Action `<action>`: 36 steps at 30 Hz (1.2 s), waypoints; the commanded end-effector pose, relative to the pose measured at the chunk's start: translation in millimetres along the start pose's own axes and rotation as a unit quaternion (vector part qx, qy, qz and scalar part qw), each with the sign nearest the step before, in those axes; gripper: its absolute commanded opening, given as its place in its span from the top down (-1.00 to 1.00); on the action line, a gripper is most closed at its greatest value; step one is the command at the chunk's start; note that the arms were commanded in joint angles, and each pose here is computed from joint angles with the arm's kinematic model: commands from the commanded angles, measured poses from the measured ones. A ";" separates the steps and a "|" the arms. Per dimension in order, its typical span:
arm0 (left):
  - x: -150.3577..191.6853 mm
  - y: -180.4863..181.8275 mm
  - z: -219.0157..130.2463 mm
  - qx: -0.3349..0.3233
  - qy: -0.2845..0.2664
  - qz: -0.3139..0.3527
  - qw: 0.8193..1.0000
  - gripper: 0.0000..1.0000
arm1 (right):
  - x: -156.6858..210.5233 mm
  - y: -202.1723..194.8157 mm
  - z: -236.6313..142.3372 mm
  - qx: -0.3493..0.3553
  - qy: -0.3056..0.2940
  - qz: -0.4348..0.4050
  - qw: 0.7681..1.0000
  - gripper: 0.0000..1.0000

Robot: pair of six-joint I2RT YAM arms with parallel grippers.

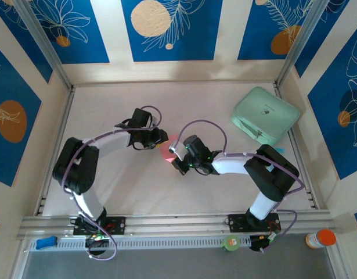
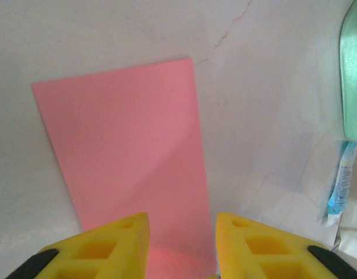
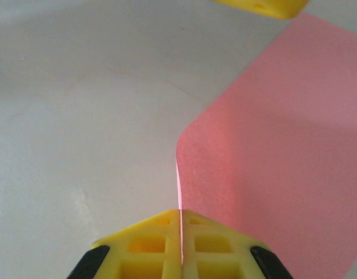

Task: Fold a paper plane with a square sheet of paper (pick it up from the middle)
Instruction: Third fold the triangle at the center of the table.

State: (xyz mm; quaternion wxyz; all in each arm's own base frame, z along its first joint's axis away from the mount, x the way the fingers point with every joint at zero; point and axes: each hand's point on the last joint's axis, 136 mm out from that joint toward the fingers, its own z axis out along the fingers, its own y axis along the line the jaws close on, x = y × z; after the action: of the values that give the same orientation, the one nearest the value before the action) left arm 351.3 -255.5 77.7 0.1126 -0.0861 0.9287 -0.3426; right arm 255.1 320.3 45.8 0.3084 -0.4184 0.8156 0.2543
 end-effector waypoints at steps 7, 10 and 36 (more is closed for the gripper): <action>5.3 28.1 33.0 -0.058 0.053 0.011 0.997 0.54 | -1.3 18.0 5.0 -0.073 0.019 0.077 0.994 0.92; 9.1 36.2 39.2 -0.074 0.064 0.013 0.995 0.60 | -0.8 16.4 6.5 -0.075 0.025 0.097 0.992 0.93; 26.0 56.1 54.3 -0.110 0.111 0.038 0.987 0.78 | 2.0 -20.5 19.0 0.033 0.066 0.134 0.988 0.93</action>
State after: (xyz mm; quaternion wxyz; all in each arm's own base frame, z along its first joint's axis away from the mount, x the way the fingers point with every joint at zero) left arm 352.2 -259.1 19.5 0.0463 -0.0260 0.9609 -0.2719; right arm 275.5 319.9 31.1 0.2360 -0.3131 0.8857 0.2485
